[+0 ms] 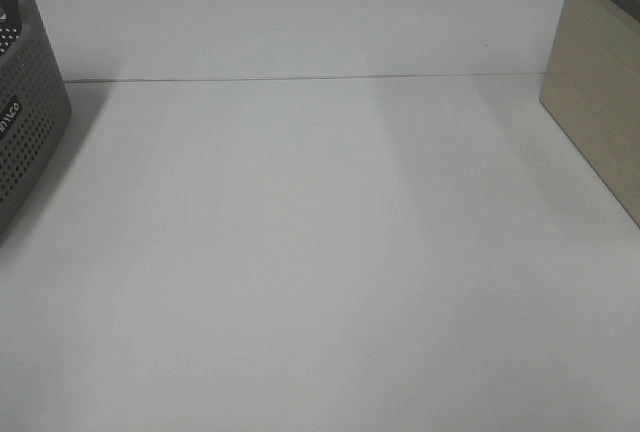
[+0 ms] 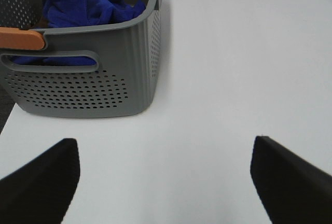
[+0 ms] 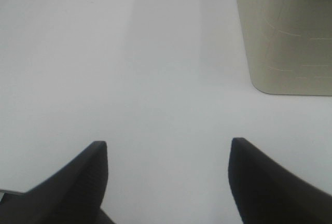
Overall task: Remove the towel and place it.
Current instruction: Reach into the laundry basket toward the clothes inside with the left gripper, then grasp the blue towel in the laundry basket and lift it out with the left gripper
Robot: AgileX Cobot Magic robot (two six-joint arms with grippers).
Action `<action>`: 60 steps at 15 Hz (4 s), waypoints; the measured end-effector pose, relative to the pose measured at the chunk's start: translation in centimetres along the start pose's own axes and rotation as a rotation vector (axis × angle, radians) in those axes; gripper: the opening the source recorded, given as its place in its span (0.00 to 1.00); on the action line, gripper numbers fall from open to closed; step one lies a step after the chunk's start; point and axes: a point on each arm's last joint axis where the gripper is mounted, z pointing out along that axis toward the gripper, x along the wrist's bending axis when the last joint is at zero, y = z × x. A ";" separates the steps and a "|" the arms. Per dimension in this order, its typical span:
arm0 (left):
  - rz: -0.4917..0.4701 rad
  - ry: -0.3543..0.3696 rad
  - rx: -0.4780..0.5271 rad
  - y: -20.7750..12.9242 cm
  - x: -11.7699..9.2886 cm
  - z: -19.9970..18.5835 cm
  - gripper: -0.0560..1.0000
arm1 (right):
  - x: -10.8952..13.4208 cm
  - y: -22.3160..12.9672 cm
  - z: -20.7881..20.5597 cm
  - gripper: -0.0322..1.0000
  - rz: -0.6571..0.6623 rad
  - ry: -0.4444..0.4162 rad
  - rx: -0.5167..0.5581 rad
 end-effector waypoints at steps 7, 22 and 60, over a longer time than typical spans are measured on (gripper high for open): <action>-0.137 0.003 0.136 7.5 0.1 1.4 0.85 | 0.0 0.0 0.0 0.67 0.000 0.000 0.000; -0.190 0.189 0.569 19.8 7.6 21.4 0.83 | 0.0 0.0 0.0 0.67 0.000 0.000 0.000; -0.245 0.071 0.484 19.4 11.7 33.5 0.05 | 0.0 0.0 0.0 0.67 0.000 0.000 0.000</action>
